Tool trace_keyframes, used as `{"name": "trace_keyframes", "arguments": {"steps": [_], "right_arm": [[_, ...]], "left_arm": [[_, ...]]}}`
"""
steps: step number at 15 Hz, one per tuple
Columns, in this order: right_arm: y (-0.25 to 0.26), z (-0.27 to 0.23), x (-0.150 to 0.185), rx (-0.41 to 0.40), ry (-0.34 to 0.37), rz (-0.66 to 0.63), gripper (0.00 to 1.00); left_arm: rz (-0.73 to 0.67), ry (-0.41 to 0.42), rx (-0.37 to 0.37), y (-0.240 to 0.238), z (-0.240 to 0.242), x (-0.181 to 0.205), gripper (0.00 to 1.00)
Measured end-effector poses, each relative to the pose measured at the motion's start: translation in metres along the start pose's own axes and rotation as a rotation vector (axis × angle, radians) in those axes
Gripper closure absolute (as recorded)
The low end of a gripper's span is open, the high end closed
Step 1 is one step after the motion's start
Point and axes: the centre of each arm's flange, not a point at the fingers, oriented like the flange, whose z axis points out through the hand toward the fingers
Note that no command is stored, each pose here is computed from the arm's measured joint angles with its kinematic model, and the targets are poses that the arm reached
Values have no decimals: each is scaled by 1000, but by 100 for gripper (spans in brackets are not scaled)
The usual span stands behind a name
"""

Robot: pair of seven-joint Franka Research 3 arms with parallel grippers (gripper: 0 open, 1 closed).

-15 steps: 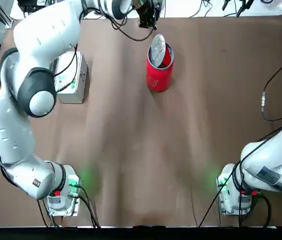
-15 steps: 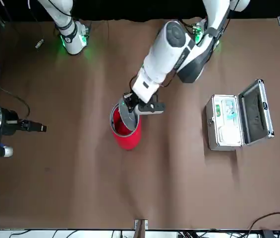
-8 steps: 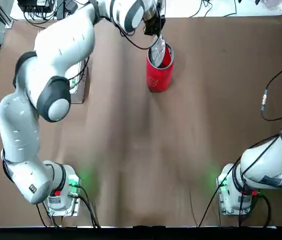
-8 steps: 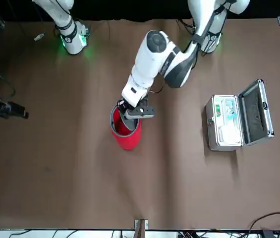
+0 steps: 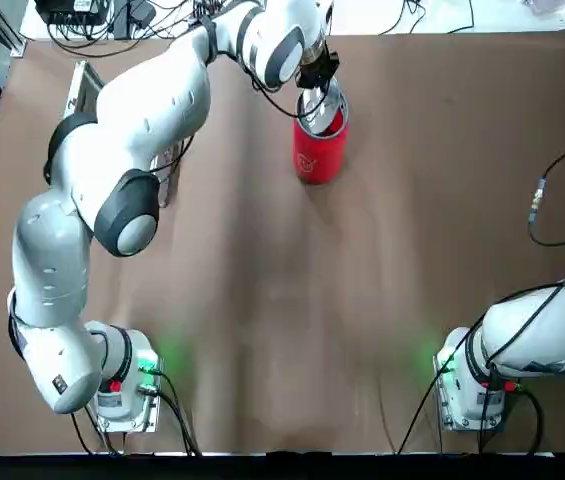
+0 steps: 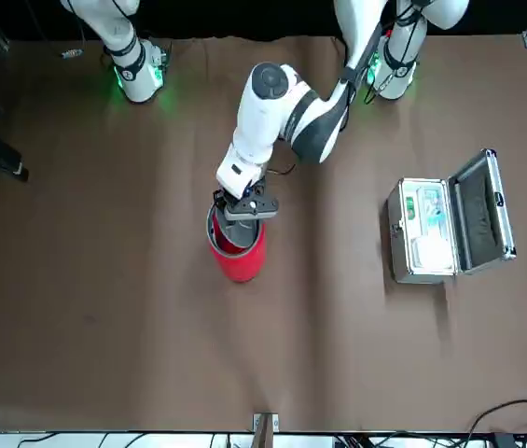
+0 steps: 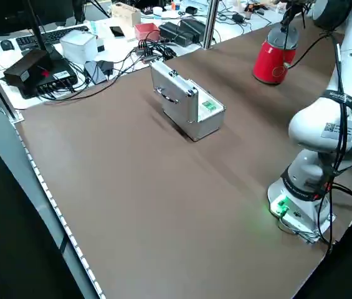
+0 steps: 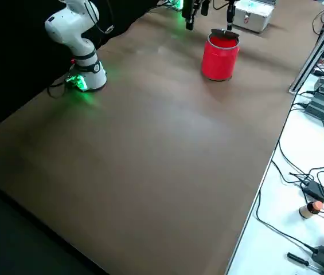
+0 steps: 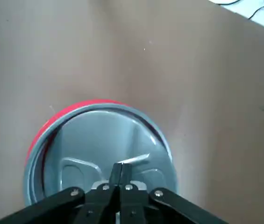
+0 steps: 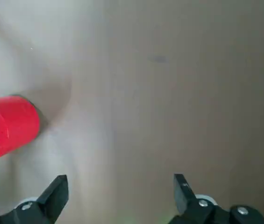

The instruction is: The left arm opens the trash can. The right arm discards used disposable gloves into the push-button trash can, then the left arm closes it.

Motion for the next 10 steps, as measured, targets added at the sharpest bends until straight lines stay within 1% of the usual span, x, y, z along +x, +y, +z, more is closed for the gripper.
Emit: {"name": "trace_keyframes", "arguments": {"steps": [3,5,10], "right_arm": [[-3,12,-4,-6,-13,-3,1],[-3,24,-5,-5,1,-8,1],[5,19,-21,-2,15,-8,1]], "left_arm": [[13,-2,11,2,15,-9,99],[20,-4,20,2,25,-12,99],[38,3,31,2,36,-16,99]]}}
